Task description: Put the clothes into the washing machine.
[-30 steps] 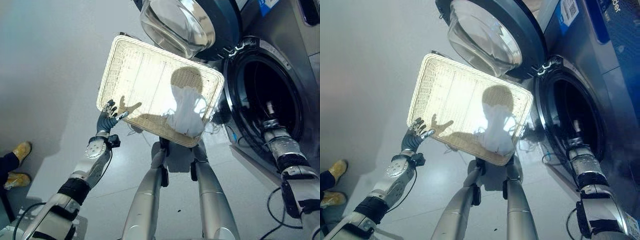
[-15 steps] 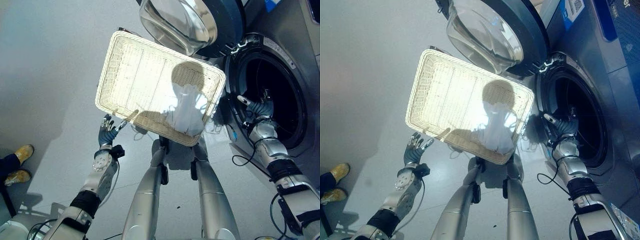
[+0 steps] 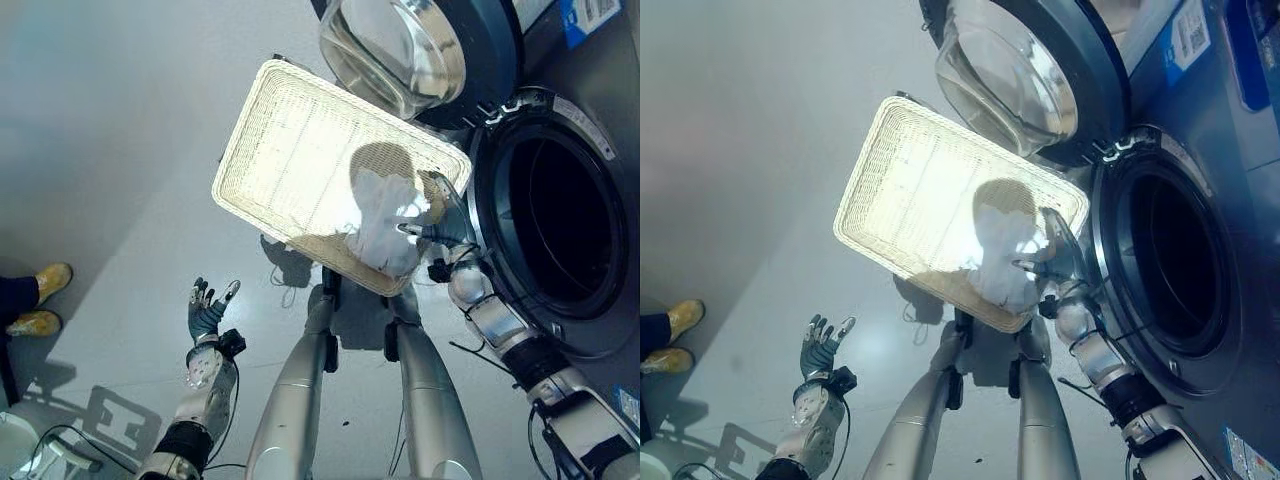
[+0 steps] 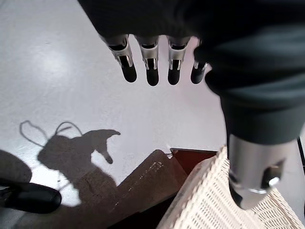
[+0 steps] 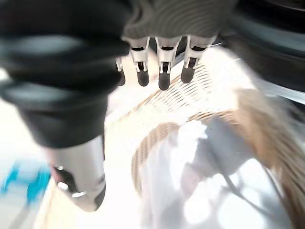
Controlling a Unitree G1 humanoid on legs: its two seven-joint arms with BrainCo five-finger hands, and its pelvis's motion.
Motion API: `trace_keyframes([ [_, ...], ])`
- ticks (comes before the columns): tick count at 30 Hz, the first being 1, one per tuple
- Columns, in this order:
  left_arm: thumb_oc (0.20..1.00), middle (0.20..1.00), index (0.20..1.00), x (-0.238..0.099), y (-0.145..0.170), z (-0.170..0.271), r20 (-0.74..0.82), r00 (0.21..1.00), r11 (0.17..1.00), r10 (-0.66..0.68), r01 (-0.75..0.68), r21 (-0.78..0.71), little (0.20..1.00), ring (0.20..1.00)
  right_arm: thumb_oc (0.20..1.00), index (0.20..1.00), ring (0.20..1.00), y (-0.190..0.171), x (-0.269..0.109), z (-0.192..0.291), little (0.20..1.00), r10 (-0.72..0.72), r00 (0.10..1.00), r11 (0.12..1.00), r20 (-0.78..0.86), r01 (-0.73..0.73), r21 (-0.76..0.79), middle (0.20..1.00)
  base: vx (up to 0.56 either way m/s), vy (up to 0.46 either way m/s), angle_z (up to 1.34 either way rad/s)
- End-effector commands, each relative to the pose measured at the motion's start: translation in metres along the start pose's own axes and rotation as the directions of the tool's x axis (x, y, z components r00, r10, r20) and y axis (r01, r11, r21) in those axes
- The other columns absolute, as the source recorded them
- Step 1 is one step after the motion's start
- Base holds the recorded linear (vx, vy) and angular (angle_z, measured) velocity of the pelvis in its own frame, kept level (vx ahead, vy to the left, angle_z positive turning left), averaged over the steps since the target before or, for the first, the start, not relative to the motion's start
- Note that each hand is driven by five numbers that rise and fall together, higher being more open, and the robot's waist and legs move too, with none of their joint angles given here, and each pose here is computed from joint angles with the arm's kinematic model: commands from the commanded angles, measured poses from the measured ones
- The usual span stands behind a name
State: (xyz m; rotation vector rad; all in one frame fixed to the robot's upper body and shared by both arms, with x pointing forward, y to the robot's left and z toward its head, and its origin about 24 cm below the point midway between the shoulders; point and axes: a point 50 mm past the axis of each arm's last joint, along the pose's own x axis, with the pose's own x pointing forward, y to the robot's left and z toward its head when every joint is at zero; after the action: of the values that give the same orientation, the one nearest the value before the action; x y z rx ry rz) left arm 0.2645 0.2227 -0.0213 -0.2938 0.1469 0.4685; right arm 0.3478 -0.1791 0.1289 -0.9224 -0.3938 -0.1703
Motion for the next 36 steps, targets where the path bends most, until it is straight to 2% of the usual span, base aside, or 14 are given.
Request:
trace_keyframes([
  [1, 1.000, 1.000, 1.000, 0.005, 0.009, 0.005, 0.004, 1.000, 1.000, -0.002, 0.002, -0.006, 1.000, 1.000, 1.000, 1.000, 1.000, -0.010, 0.003, -0.017, 1.000, 0.027, 0.999, 0.977, -0.027, -0.033, -0.210, 1.000, -0.01, -0.008, 0.09],
  [4, 1.000, 1.000, 1.000, 0.009, 0.002, 0.006, -0.003, 0.999, 0.999, -0.044, 0.044, 0.020, 1.000, 1.000, 1.000, 1.000, 1.000, -0.012, 0.019, -0.031, 1.000, 0.094, 0.987, 0.913, -0.133, -0.138, -0.383, 1.000, 0.00, -0.029, 0.18],
  [7, 1.000, 1.000, 1.000, 0.014, -0.010, 0.011, -0.001, 0.996, 0.994, -0.094, 0.094, 0.063, 1.000, 1.000, 1.000, 1.000, 1.000, -0.013, 0.028, -0.056, 1.000, 0.182, 0.916, 0.824, -0.356, -0.340, -0.453, 1.000, -0.01, -0.078, 0.23],
  [8, 1.000, 1.000, 1.000, 0.014, -0.010, 0.011, -0.001, 0.996, 0.994, -0.094, 0.094, 0.063, 1.000, 1.000, 1.000, 1.000, 1.000, -0.013, 0.028, -0.056, 1.000, 0.182, 0.916, 0.824, -0.356, -0.340, -0.453, 1.000, 0.01, -0.079, 0.29],
  [9, 1.000, 1.000, 1.000, 0.016, -0.016, 0.014, -0.003, 0.993, 0.989, -0.121, 0.120, 0.084, 1.000, 1.000, 1.000, 1.000, 1.000, -0.013, 0.027, -0.071, 1.000, 0.219, 0.844, 0.759, -0.490, -0.462, -0.458, 1.000, 0.02, -0.090, 0.23],
  [12, 1.000, 1.000, 1.000, 0.019, -0.023, 0.017, -0.002, 0.988, 0.983, -0.152, 0.152, 0.102, 1.000, 1.000, 1.000, 1.000, 1.000, -0.014, 0.022, -0.085, 1.000, 0.237, 0.742, 0.742, -0.627, -0.555, -0.376, 1.000, 0.02, -0.066, 0.21],
  [15, 1.000, 1.000, 1.000, 0.017, -0.034, 0.018, -0.001, 0.981, 0.973, -0.196, 0.195, 0.121, 1.000, 1.000, 1.000, 1.000, 1.000, -0.015, 0.011, -0.099, 1.000, 0.272, 0.573, 0.720, -0.773, -0.654, -0.231, 1.000, 0.02, -0.052, 0.21],
  [18, 1.000, 1.000, 1.000, 0.017, -0.034, 0.018, -0.001, 0.981, 0.973, -0.196, 0.195, 0.121, 1.000, 1.000, 1.000, 1.000, 1.000, -0.015, 0.011, -0.099, 1.000, 0.272, 0.573, 0.720, -0.773, -0.654, -0.231, 1.000, 0.01, -0.015, 0.15],
  [19, 1.000, 1.000, 1.000, 0.014, -0.046, 0.017, -0.005, 0.971, 0.962, -0.239, 0.237, 0.134, 1.000, 1.000, 1.000, 1.000, 1.000, -0.014, 0.002, -0.108, 1.000, 0.305, 0.461, 0.719, -0.833, -0.685, -0.116, 1.000, 0.04, -0.027, 0.10],
  [26, 1.000, 1.000, 1.000, 0.006, -0.060, 0.012, -0.020, 0.954, 0.947, -0.299, 0.300, 0.117, 1.000, 1.000, 1.000, 1.000, 1.000, -0.015, 0.001, -0.110, 1.000, 0.323, 0.461, 0.766, -0.826, -0.640, -0.057, 1.000, 0.02, 0.012, 0.17],
  [32, 1.000, 1.000, 1.000, 0.000, -0.073, 0.010, -0.033, 0.941, 0.936, -0.337, 0.338, 0.099, 1.000, 1.000, 1.000, 1.000, 1.000, -0.004, 0.006, -0.101, 1.000, 0.465, 0.469, 0.795, -0.751, -0.594, 0.121, 1.000, 0.01, 0.012, 0.03],
  [33, 1.000, 1.000, 1.000, 0.000, -0.074, 0.011, -0.034, 0.940, 0.935, -0.339, 0.341, 0.100, 1.000, 1.000, 0.435, 0.435, 0.435, 0.000, 0.005, -0.100, 0.435, 0.503, 0.458, 0.783, -0.733, -0.601, 0.161, 0.435, 0.00, 0.000, 0.00],
  [34, 1.000, 1.000, 1.000, 0.000, -0.077, 0.012, -0.033, 0.939, 0.933, -0.342, 0.343, 0.105, 1.000, 1.000, 0.200, 0.200, 0.200, 0.005, 0.005, -0.096, 0.200, 0.559, 0.441, 0.752, -0.703, -0.627, 0.205, 0.200, 0.00, 0.000, 0.00],
  [36, 1.000, 1.000, 1.000, 0.001, -0.077, 0.014, -0.030, 0.940, 0.934, -0.341, 0.342, 0.105, 1.000, 1.000, 0.200, 0.200, 0.200, 0.009, 0.006, -0.092, 0.200, 0.597, 0.438, 0.729, -0.673, -0.647, 0.225, 0.200, 0.00, 0.000, 0.00],
])
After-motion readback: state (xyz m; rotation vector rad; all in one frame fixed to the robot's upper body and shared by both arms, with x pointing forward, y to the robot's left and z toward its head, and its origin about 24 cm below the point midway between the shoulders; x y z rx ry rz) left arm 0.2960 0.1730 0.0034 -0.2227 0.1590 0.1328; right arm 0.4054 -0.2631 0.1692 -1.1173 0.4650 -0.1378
